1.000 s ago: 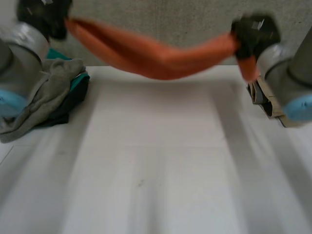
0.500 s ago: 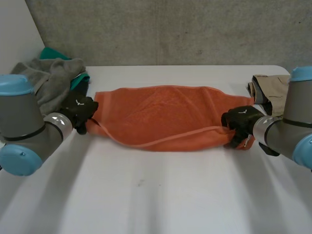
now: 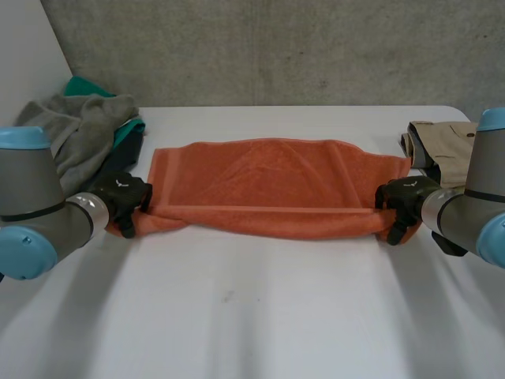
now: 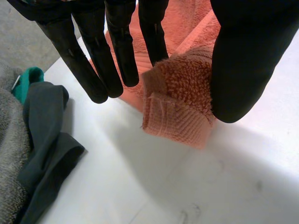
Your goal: Fold the laundry.
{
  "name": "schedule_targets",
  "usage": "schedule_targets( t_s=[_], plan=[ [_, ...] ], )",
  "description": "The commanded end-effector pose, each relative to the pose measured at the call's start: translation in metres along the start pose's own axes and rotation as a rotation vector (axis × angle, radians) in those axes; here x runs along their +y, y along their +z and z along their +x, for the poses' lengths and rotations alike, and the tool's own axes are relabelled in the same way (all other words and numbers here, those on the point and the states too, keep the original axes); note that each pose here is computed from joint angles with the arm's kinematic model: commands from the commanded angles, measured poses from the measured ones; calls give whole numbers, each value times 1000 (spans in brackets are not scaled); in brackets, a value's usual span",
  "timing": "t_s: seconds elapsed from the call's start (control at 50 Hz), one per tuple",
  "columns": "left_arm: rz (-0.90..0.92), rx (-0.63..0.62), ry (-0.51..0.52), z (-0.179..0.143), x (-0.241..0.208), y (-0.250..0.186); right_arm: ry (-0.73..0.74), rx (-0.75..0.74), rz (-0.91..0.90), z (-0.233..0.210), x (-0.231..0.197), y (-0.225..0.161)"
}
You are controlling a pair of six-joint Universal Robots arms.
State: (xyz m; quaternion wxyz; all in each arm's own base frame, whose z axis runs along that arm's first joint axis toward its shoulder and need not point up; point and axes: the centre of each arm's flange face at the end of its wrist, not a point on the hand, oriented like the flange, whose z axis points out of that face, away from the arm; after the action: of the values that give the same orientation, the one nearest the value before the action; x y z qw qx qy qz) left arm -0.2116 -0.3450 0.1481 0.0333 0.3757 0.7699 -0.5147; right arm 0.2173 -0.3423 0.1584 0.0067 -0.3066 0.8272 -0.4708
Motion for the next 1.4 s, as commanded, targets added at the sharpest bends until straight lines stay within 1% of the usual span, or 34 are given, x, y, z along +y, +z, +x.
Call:
schedule_targets(
  t_s=[0.02,0.12,0.22,0.3,0.36,0.46,0.58,0.68,0.78,0.86,0.9,1.02,1.12,1.24,1.28,1.32,1.34,1.38,1.4],
  plan=[
    [28,-25,-4,-7,-7,-2,25,18,14,7,-8,-10],
    [76,-60,-35,-19,-24,-16,63,14,40,12,-22,-27],
    [135,-93,-91,-33,-49,-39,91,17,106,19,-46,-49],
    [133,-100,-128,-38,-58,-51,105,45,144,27,-60,-59],
    [112,-97,-149,-40,-59,-54,106,49,135,30,-62,-61],
    [-19,-91,-211,-42,-44,-53,77,40,47,35,-54,-55],
    [-106,-101,-253,-47,-24,-39,32,45,-32,39,-38,-40],
    [-145,-67,-276,-41,-13,-27,31,66,-15,42,-29,-20],
    [-220,5,-314,-26,-2,-20,36,71,-13,42,-16,0],
    [-245,12,-317,-22,4,-14,50,58,-33,40,-8,7],
    [-248,7,-320,-22,6,-12,63,51,-37,39,-7,8],
    [-246,10,-320,-16,5,-9,165,3,-26,34,-10,0],
    [-205,-9,-314,-15,-4,-10,211,-41,25,38,-21,-19],
    [-179,-19,-321,-21,-19,-25,178,-43,42,46,-33,-42],
    [-173,-23,-326,-29,-27,-43,113,-35,10,57,-38,-61],
    [-168,-23,-325,-36,-31,-54,67,-38,-17,61,-38,-70],
    [-153,-15,-306,-42,-36,-66,5,-58,-58,65,-36,-81],
    [-140,10,-259,-44,-42,-80,-55,-87,-105,66,-33,-90],
    [-140,45,-197,-43,-45,-95,-123,-133,-168,64,-29,-100]
  ],
)
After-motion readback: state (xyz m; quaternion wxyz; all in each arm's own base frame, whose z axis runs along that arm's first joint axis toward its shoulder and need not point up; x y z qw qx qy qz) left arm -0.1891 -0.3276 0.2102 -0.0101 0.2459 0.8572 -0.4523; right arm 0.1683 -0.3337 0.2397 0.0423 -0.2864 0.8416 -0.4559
